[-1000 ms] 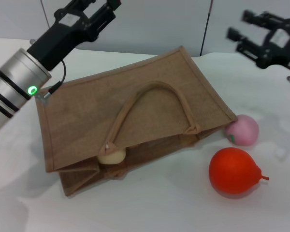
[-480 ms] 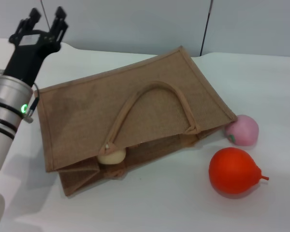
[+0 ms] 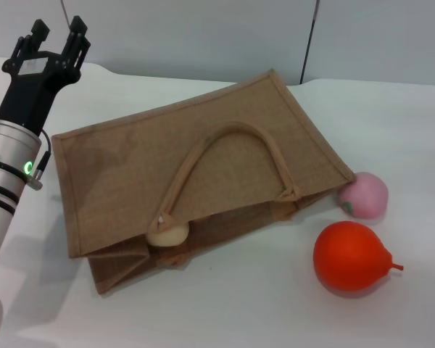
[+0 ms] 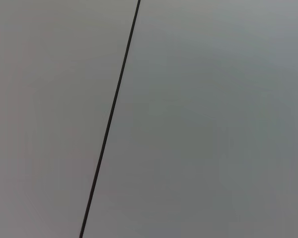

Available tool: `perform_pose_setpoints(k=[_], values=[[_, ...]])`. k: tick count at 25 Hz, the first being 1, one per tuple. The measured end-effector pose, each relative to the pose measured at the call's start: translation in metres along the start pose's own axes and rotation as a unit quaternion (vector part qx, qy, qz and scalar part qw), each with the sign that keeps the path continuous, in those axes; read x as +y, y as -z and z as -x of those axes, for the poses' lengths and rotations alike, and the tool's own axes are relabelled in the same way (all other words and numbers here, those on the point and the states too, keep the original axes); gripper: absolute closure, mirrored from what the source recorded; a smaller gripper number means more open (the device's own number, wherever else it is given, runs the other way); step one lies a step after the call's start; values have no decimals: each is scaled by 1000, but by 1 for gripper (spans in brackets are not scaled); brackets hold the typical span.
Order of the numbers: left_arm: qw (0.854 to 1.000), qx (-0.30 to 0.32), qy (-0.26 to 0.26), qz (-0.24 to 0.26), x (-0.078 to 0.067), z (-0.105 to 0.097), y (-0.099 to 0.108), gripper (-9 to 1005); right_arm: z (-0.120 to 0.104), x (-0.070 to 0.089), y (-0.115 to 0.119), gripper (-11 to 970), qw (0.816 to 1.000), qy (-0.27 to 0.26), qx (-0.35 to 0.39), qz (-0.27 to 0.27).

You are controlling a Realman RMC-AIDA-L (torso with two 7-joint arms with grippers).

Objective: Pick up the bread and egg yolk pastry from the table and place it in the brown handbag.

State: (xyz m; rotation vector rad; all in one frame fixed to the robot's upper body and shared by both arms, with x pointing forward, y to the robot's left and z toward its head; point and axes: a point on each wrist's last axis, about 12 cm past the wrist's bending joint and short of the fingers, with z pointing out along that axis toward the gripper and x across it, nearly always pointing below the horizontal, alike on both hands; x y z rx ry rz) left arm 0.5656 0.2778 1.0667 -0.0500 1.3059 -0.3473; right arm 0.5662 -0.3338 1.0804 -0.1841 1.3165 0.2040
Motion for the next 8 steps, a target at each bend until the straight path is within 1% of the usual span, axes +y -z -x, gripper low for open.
perform_pose_setpoints(k=[8], values=[[1000, -1, 0, 1, 0, 0, 0, 314, -1, 1, 1, 426, 1000, -3, 2, -1]])
